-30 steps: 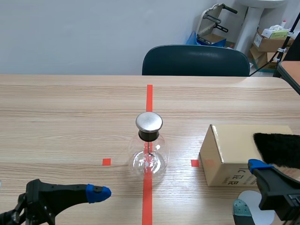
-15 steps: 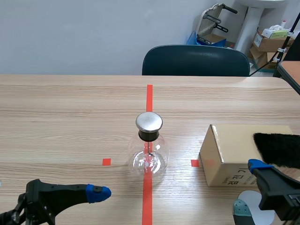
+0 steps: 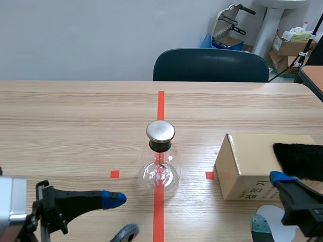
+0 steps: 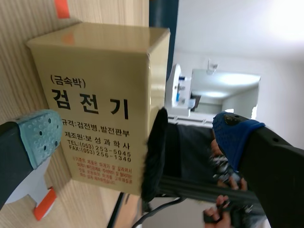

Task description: Do the electroscope experiment

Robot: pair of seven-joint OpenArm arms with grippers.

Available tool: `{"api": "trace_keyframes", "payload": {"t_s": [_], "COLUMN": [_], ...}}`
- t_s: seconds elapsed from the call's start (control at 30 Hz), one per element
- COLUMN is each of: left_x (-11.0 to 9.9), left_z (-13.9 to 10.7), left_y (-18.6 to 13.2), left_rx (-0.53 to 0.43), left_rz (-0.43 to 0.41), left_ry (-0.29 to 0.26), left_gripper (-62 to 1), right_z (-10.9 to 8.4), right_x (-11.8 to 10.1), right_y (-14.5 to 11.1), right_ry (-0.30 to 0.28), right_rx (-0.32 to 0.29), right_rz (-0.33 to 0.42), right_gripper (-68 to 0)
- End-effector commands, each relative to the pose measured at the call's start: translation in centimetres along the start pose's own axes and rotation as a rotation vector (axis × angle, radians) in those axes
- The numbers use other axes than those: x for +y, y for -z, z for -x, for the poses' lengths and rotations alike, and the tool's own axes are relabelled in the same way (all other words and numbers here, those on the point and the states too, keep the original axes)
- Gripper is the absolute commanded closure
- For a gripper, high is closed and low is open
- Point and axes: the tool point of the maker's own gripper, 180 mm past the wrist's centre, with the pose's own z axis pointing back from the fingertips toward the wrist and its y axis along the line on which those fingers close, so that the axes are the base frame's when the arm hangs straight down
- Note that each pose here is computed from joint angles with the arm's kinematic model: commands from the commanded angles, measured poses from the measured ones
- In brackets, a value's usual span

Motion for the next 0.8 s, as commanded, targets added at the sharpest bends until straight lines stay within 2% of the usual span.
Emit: {"api": "trace_keyframes", "payload": {"t_s": [0.0, 0.07, 0.17, 0.33, 0.4, 0.47, 0.6, 0.67, 0.77], "left_x": [0.6, 1.8, 3.8, 7.4, 9.0, 10.5, 13.2, 14.3, 15.6], "left_z": [-1.2, -1.5, -2.4, -3.7, -4.2, -4.4, -4.8, -4.7, -4.5], "left_y": [0.8, 1.1, 1.5, 1.9, 1.9, 1.8, 1.0, 0.6, 0.0], "left_rx": [-0.042, -0.052, -0.074, -0.085, -0.081, -0.063, -0.016, 0.015, 0.062], "left_rz": [-0.014, -0.058, -0.112, -0.191, -0.227, -0.264, -0.333, -0.36, -0.395], "left_ry": [0.004, 0.002, 0.005, 0.022, 0.026, 0.031, 0.068, 0.085, 0.101], "left_gripper": [-26.5, -25.5, -17.2, -11.6, -11.3, -9.8, -7.4, -7.4, -7.4], "right_z": [0.5, 1.0, 2.1, 3.3, 3.4, 3.1, 1.8, 1.1, -0.1], "right_x": [-2.3, -3.6, -4.9, -9.1, -10.5, -11.5, -14.2, -15.4, -16.0], "right_y": [0.3, 0.5, 1.1, 2.3, 2.8, 3.1, 3.6, 3.8, 4.4], "right_ry": [0.028, 0.09, 0.203, 0.434, 0.539, 0.642, 0.827, 0.891, 0.956], "right_rx": [0.019, 0.045, 0.079, 0.094, 0.088, 0.058, -0.043, -0.09, -0.147], "right_rz": [0.096, 0.128, 0.103, 0.123, 0.119, 0.095, 0.088, 0.084, 0.036], "right_gripper": [-67.9, -67.9, -67.9, -67.9, -67.9, -67.9, -67.9, -67.9, -67.9]}}
